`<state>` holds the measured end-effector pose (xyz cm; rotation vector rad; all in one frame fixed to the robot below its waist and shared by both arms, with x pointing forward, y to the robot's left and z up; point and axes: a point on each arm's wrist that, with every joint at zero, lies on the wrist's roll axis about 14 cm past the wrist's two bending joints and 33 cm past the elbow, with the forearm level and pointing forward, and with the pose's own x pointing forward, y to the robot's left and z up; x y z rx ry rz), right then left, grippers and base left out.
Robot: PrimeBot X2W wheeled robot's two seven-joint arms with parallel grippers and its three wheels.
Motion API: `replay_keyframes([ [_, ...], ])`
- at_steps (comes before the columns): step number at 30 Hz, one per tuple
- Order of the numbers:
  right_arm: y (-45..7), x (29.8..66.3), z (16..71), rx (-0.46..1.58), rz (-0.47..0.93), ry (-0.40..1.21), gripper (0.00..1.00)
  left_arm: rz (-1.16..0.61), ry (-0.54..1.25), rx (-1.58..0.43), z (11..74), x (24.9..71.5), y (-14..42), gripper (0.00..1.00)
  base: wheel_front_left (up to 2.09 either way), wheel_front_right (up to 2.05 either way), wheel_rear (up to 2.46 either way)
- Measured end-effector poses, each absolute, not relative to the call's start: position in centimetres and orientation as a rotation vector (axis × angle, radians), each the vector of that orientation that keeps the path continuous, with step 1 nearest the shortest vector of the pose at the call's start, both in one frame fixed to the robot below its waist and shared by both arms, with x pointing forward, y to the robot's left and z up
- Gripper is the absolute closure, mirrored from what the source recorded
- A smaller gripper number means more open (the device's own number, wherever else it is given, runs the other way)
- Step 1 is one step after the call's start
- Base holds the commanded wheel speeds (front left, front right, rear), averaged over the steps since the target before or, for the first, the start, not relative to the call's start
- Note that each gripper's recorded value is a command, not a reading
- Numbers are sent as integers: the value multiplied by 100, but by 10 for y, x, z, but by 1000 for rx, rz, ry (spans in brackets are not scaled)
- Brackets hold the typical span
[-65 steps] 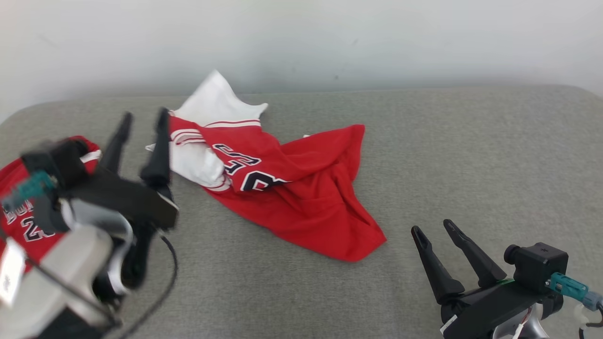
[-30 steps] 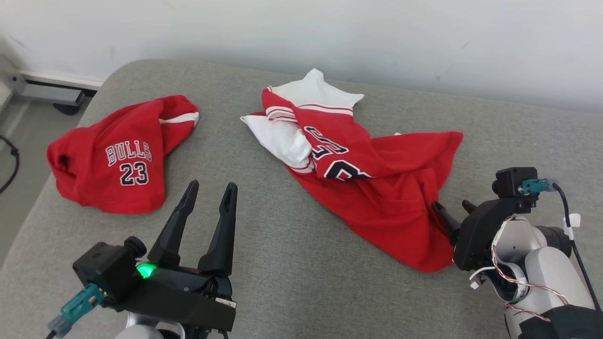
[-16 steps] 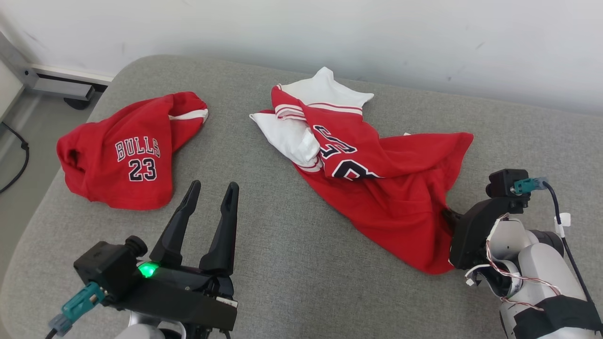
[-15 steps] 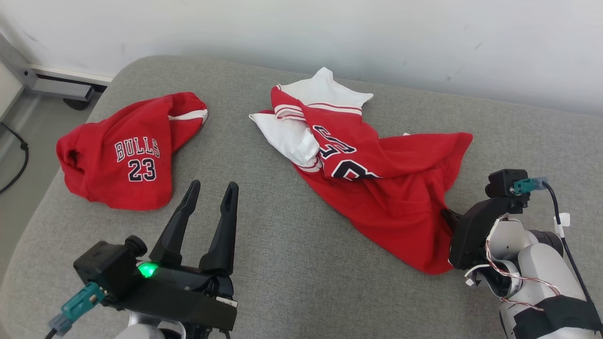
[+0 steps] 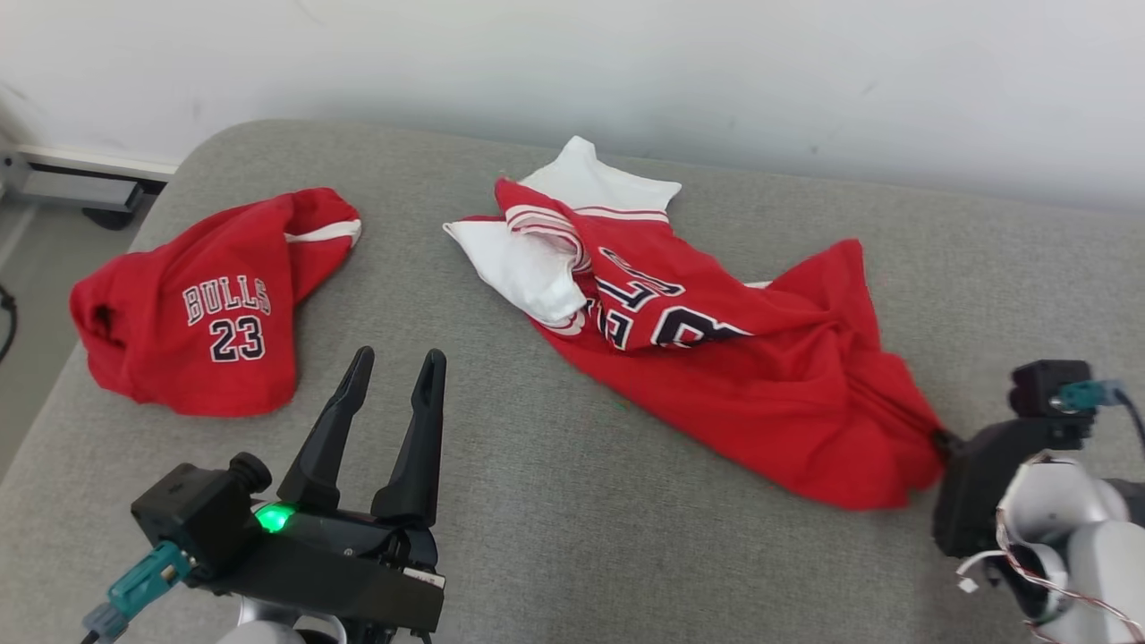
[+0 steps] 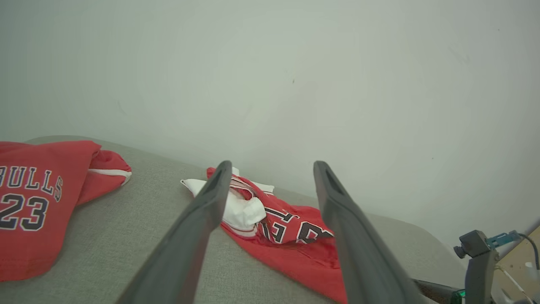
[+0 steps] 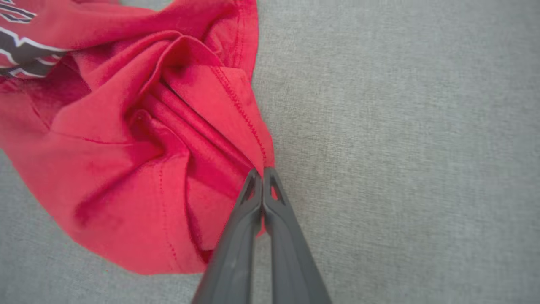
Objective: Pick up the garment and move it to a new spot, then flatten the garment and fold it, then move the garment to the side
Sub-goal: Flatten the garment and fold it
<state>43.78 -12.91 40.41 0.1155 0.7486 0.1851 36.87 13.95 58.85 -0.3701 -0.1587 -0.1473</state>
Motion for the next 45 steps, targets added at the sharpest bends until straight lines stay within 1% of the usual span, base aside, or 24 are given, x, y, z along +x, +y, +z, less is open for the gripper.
replay_keyframes([
  [9, -220, 421, 427, 4, -78, 712, 100, -195, -150, -382, 588, 376, 125, 0, 0, 0, 0],
  [16, -269, 411, 435, -59, -237, 695, 100, -209, -143, -383, 587, 379, 121, 0, 0, 0, 0],
  [17, -272, 412, 437, -65, -248, 685, 7, -210, -142, -381, 587, 379, 121, 0, 0, 0, 0],
  [18, -274, 413, 438, -67, -254, 676, 0, -212, -144, -380, 588, 380, 121, 0, 0, 0, 0],
  [20, -273, 417, 438, -54, -252, 667, 0, -212, -142, -378, 587, 381, 121, 0, 0, 0, 0],
  [25, -257, 425, 437, -7, -196, 659, 0, -216, -134, -378, 585, 383, 120, 0, 0, 0, 0],
  [33, -207, 438, 459, 63, -25, 568, 0, -220, -133, -375, 585, 386, 119, 0, 0, 0, 0],
  [38, -176, 447, 497, 186, 90, 375, 0, -243, -113, -366, 582, 387, 111, 0, 0, 0, 0],
  [45, -161, 435, 539, 304, 156, 103, 0, -274, -99, -366, 578, 388, 100, 0, 0, 0, 0],
])
